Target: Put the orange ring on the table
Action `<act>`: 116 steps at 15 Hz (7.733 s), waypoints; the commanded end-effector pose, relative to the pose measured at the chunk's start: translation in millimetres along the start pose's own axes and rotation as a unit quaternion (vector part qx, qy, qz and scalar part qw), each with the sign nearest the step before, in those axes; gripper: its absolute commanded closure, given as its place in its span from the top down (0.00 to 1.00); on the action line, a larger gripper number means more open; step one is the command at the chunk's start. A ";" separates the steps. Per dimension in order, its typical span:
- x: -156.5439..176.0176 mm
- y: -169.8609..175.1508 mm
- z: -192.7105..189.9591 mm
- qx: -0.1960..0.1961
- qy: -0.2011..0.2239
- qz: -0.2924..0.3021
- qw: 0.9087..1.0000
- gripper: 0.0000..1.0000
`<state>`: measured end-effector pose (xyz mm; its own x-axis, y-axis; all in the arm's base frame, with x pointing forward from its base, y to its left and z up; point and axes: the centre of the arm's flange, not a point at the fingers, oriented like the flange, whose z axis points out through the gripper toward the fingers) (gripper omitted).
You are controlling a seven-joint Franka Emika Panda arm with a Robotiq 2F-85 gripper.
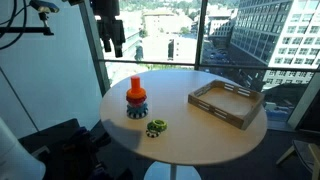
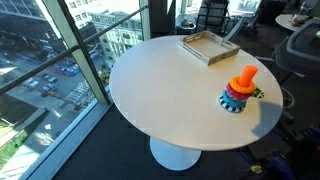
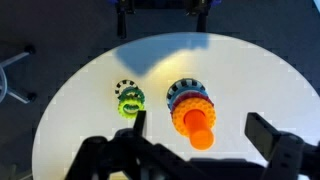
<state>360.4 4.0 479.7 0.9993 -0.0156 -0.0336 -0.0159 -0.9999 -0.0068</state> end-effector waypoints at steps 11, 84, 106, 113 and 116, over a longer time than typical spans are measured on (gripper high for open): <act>0.0 0.0 0.0 0.000 0.000 0.000 1.000 1.00; 62.2 -34.7 183.2 0.011 0.033 0.032 0.999 1.00; 65.5 -42.4 194.1 0.014 0.040 0.017 0.999 0.83; 64.5 -42.3 186.8 0.015 0.047 0.017 0.999 0.76; 61.9 -41.8 182.6 0.015 0.048 0.016 0.999 0.75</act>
<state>419.1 44.3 288.8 0.9981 -0.0392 0.0466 -0.0378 -0.9988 -0.0305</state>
